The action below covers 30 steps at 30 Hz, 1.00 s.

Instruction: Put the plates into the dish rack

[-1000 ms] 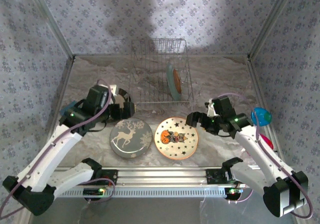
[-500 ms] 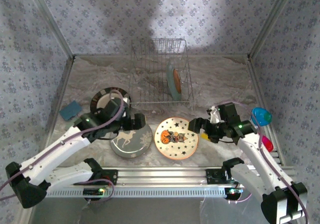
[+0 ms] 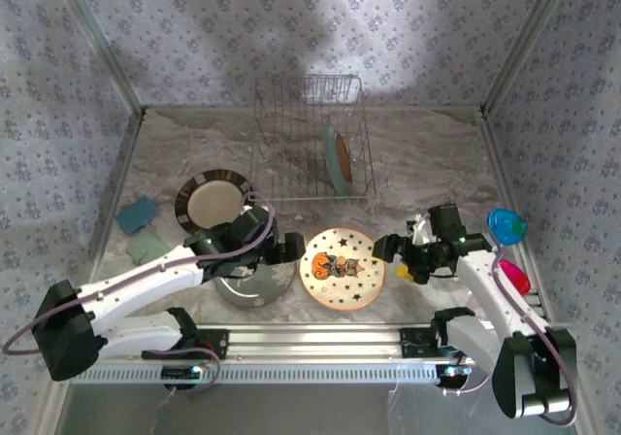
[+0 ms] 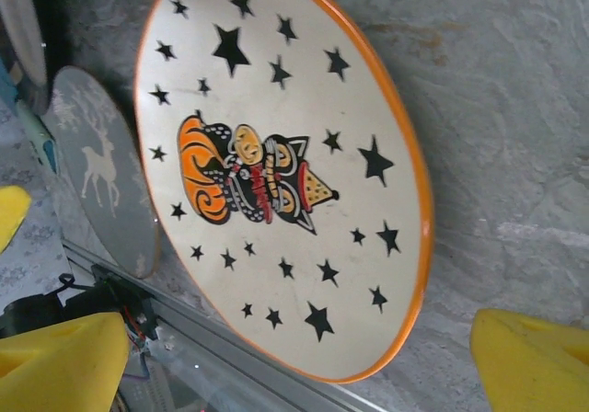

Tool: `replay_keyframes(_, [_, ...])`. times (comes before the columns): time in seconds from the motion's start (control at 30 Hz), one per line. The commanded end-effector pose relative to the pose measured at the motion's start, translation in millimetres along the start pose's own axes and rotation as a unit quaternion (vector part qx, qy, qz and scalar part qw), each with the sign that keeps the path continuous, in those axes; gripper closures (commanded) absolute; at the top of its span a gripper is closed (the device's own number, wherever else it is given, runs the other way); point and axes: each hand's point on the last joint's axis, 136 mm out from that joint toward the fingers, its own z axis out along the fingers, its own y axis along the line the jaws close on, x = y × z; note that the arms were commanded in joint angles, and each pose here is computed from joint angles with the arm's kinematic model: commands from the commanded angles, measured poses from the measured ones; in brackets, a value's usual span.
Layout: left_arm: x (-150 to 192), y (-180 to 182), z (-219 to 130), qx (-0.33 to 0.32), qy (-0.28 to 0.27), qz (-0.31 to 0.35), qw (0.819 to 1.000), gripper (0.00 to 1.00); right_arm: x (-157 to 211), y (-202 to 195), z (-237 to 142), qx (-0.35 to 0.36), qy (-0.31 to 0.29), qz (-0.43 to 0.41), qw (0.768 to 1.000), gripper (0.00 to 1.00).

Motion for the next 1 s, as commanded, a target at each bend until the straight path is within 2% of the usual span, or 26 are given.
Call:
replay_keyframes(0.0, [-4.3,-27.2,4.9,0.045,-0.003,0.000,0.999,0.01,-8.1,4.3,5.0,-0.015,-0.006,-0.019,1.000,0.04])
replay_keyframes(0.5, [14.7,-67.5,31.2,0.075,0.027,0.014,0.997,0.01,-12.4,0.7,24.5,-0.023,0.009,-0.030,0.999,0.08])
replay_keyframes(0.97, [42.5,-79.4,48.2,0.078,0.056,0.016,0.995,0.01,-3.5,-3.6,41.2,-0.014,0.021,-0.039,0.999,0.10])
